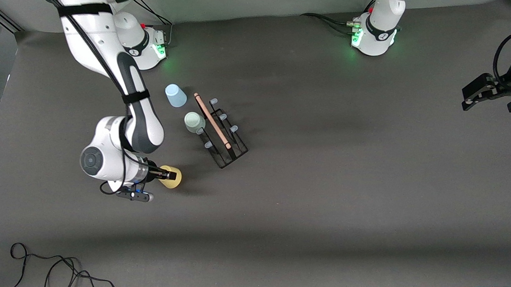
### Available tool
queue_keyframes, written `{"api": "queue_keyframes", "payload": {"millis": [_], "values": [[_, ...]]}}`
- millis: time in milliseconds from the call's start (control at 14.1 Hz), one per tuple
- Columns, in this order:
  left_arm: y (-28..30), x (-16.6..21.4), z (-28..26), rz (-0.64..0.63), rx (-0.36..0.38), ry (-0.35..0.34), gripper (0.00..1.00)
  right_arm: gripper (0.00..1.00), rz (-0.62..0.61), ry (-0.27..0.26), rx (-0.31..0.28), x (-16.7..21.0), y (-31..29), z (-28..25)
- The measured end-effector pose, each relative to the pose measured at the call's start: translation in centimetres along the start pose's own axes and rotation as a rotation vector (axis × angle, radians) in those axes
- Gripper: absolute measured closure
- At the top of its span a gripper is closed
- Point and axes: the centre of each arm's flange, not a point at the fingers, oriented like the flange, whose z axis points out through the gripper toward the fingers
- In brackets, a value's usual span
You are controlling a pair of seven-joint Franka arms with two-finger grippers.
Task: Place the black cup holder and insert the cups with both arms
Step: 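Grasp the yellow cup and place it onto a holder peg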
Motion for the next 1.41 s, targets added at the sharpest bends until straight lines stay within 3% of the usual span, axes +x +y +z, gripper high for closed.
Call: {"api": "queue_keyframes", "payload": {"millis": [212, 354, 707, 1131, 1414], "values": [[0.1, 0.0, 0.0, 0.002, -0.001, 0.001, 0.00, 0.32, 0.064, -0.027, 0.070, -2.6, -3.7, -5.7], [0.4, 0.1, 0.0, 0.007, -0.002, 0.002, 0.00, 0.32, 0.109, -0.041, 0.083, -5.5, -7.1, -7.3], [1.1, 0.2, 0.2, 0.019, -0.003, -0.001, 0.00, 0.32, 0.162, -0.057, 0.054, -11.1, -14.0, -6.2], [1.5, 0.2, 0.3, 0.027, -0.004, -0.008, 0.00, 0.32, 0.150, -0.058, -0.004, -11.6, -14.5, -3.9], [1.5, 0.3, 0.4, 0.026, -0.004, -0.009, 0.00, 0.01, 0.149, -0.042, -0.020, -11.1, -14.0, -4.4]]}}
